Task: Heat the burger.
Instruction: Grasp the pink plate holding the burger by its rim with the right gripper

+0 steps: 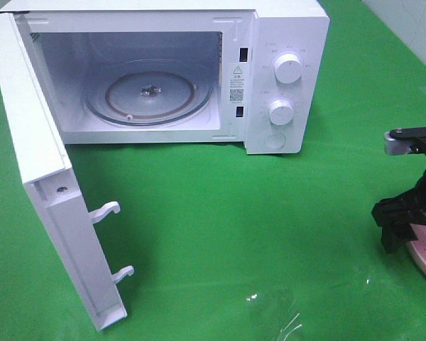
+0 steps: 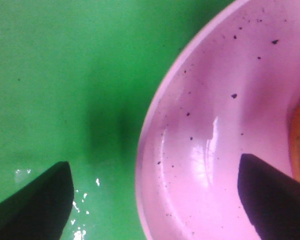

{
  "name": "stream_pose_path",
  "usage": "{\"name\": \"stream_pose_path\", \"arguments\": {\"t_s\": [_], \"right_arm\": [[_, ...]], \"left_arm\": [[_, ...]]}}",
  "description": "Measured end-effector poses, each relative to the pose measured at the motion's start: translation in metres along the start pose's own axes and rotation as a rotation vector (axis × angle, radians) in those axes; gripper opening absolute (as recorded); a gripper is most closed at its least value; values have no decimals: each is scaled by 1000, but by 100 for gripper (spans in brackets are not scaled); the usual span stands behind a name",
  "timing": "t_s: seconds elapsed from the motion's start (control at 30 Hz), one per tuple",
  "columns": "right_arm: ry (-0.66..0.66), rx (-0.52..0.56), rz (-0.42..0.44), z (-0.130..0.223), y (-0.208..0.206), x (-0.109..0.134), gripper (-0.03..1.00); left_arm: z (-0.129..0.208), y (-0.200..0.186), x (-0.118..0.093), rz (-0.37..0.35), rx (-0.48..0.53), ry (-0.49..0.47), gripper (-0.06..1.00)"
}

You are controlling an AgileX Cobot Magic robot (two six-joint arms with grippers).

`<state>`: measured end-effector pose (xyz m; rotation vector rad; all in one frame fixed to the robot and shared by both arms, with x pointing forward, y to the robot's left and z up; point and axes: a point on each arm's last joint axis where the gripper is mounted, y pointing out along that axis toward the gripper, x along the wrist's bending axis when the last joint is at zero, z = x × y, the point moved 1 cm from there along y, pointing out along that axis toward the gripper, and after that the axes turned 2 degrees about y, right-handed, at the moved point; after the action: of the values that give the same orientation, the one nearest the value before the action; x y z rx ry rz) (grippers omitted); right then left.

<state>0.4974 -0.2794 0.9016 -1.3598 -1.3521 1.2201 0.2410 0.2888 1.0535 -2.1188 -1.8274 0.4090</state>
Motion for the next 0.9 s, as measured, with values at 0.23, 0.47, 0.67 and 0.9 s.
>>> {"name": "stream_pose_path", "arguments": {"t_s": [0.23,0.47,0.67,0.9], "right_arm": [[8,7,-4,-1,13,-1,81],[6,1,-8,-3,18,0,79],[6,-18,-11,-5,18,0,77],[6,-20,-12,-5,18,0,77]], "left_arm": [[0,0,0,0,0,0,99],[0,0,0,0,0,0,99],[0,0,0,0,0,0,99],[0,0,0,0,0,0,99]]}}
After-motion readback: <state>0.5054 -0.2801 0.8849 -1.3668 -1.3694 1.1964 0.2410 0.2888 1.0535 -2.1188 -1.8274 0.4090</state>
